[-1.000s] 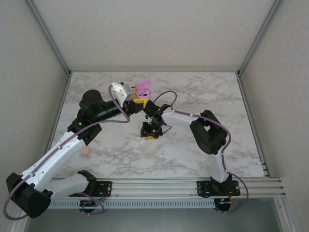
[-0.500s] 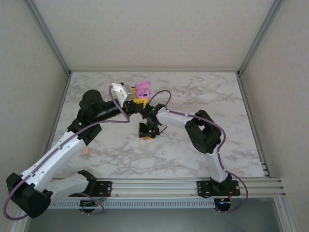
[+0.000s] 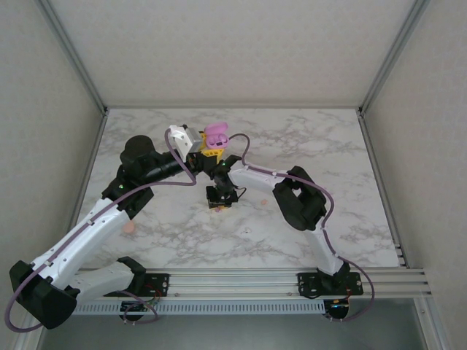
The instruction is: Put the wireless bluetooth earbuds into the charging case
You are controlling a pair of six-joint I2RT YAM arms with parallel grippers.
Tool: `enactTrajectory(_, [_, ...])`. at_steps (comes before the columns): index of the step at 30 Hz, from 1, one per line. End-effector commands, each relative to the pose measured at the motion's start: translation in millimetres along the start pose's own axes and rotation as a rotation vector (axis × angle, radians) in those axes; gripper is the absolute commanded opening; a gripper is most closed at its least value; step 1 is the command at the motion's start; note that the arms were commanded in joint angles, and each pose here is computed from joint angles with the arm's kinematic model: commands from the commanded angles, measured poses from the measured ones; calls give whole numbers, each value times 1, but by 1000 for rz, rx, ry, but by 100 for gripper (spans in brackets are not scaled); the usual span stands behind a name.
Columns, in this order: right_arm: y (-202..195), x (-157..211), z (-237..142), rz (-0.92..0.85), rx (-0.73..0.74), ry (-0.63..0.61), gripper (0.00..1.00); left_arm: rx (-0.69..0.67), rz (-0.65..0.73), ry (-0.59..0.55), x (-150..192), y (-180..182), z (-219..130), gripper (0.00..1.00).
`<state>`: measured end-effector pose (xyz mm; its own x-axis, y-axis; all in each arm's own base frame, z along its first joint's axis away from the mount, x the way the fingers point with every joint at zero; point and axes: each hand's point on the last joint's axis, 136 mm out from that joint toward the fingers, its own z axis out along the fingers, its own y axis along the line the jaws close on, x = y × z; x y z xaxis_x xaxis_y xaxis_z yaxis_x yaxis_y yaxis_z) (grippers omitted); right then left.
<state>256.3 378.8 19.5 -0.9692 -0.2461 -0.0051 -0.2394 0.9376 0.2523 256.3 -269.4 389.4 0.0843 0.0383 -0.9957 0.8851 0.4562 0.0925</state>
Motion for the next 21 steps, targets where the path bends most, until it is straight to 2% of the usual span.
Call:
enactTrajectory(1, [-6, 9, 9, -50, 85, 31, 26, -5, 32, -35, -19, -1, -3, 29])
enactTrajectory(13, [-13, 16, 10, -93, 162, 54, 26, -7, 32, -40, -21, -2, -4, 29])
enactTrajectory(21, [-19, 15, 4, -107, 198, 36, 20, -6, 31, -39, -21, -1, -3, 29])
